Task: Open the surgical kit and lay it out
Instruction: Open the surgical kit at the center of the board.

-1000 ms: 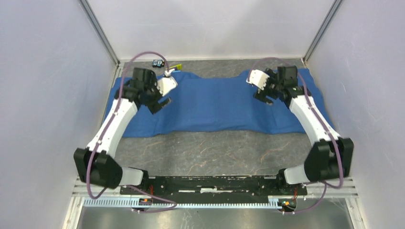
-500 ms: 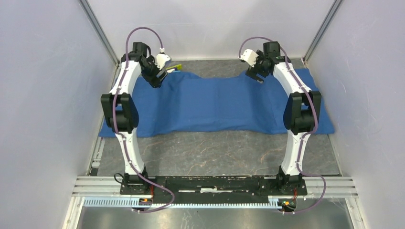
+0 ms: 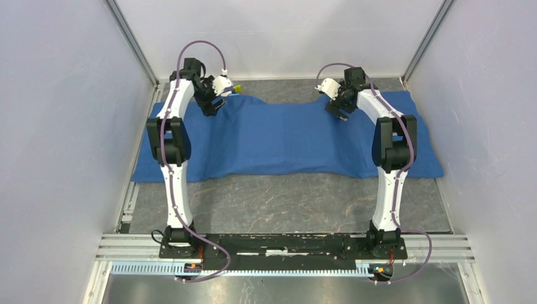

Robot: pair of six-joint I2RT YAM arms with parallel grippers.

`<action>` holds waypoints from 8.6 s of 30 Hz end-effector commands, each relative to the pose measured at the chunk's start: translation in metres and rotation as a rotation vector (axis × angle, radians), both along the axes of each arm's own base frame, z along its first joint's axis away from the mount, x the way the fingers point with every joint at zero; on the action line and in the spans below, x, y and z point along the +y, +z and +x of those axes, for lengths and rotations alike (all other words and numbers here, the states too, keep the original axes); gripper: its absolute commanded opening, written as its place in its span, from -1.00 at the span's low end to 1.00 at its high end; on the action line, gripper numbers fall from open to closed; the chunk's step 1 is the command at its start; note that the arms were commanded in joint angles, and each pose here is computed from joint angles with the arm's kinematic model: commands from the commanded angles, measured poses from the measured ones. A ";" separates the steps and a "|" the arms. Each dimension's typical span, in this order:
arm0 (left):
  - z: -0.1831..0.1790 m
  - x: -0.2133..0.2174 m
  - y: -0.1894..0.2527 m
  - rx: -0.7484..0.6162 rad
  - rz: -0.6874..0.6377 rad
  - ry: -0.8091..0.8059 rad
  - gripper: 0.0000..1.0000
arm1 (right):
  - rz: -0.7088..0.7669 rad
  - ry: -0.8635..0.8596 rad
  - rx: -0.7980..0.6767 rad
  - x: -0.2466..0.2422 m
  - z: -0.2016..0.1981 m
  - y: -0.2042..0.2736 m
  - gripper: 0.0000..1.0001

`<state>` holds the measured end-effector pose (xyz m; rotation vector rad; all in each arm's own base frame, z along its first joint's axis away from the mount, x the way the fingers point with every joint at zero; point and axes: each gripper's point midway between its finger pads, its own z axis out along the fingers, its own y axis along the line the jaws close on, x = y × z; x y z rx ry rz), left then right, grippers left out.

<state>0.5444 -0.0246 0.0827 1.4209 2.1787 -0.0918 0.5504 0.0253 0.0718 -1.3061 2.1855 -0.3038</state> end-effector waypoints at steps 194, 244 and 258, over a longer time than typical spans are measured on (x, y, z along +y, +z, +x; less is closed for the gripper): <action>0.132 0.089 0.064 -0.565 0.423 -0.116 0.49 | 0.267 -0.042 -0.034 0.038 -0.055 0.028 0.82; 0.072 -0.141 -0.013 0.035 -0.558 0.900 0.92 | 0.788 -0.391 -0.108 0.150 0.065 0.007 0.85; -0.050 -0.157 -0.071 0.478 -0.473 0.877 0.49 | 0.652 -0.291 0.134 0.141 -0.012 -0.030 0.83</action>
